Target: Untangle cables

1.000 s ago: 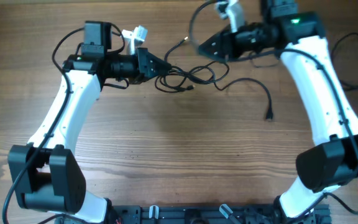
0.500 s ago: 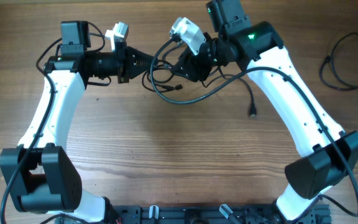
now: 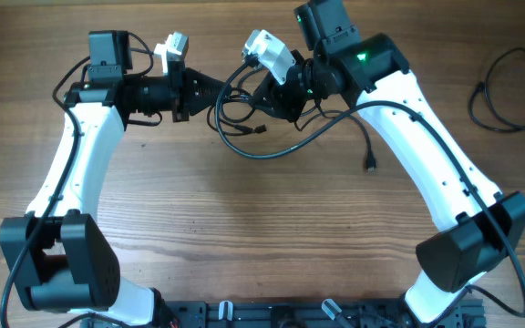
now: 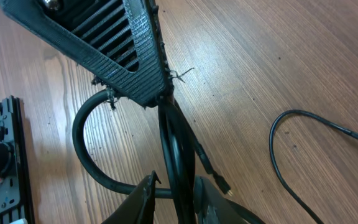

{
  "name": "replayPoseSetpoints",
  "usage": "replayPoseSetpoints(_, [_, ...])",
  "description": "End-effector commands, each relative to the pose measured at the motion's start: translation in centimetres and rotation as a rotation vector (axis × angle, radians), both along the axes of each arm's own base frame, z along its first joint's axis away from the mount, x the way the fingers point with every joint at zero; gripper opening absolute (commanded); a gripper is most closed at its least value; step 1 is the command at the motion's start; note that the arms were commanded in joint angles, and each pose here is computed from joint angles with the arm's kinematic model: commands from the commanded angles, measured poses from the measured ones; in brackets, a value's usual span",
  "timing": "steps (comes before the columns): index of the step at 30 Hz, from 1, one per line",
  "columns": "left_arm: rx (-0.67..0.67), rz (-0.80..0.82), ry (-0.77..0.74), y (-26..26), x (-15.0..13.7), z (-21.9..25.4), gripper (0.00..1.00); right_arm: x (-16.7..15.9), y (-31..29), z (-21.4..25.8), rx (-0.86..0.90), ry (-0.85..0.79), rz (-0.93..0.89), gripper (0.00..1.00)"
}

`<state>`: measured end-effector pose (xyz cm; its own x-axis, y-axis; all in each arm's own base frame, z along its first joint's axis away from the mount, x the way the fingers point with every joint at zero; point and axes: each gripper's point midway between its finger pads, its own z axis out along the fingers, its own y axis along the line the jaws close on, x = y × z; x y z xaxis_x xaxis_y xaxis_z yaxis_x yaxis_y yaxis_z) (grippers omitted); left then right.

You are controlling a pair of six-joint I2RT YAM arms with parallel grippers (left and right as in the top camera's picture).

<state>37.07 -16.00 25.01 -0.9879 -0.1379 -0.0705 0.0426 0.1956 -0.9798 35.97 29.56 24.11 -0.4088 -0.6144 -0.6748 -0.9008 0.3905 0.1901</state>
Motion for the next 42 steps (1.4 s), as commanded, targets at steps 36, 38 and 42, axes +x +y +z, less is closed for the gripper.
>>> replayPoseSetpoints(36, [0.783, 0.510, 0.251, 10.3, 2.6, -10.9, 0.04, -0.7, -5.8, 14.0, 0.339, -0.003, -0.344, 0.04])
replayPoseSetpoints(38, [0.813, 0.496, 0.246, 10.6, 2.2, -11.2, 0.04, 1.6, -8.6, 14.6, 0.388, 0.040, -0.517, 0.04])
replayPoseSetpoints(42, [0.822, 0.480, 0.235, 10.6, 2.1, -11.3, 0.04, 5.7, -15.8, 12.2, 0.366, 0.141, -0.965, 0.04])
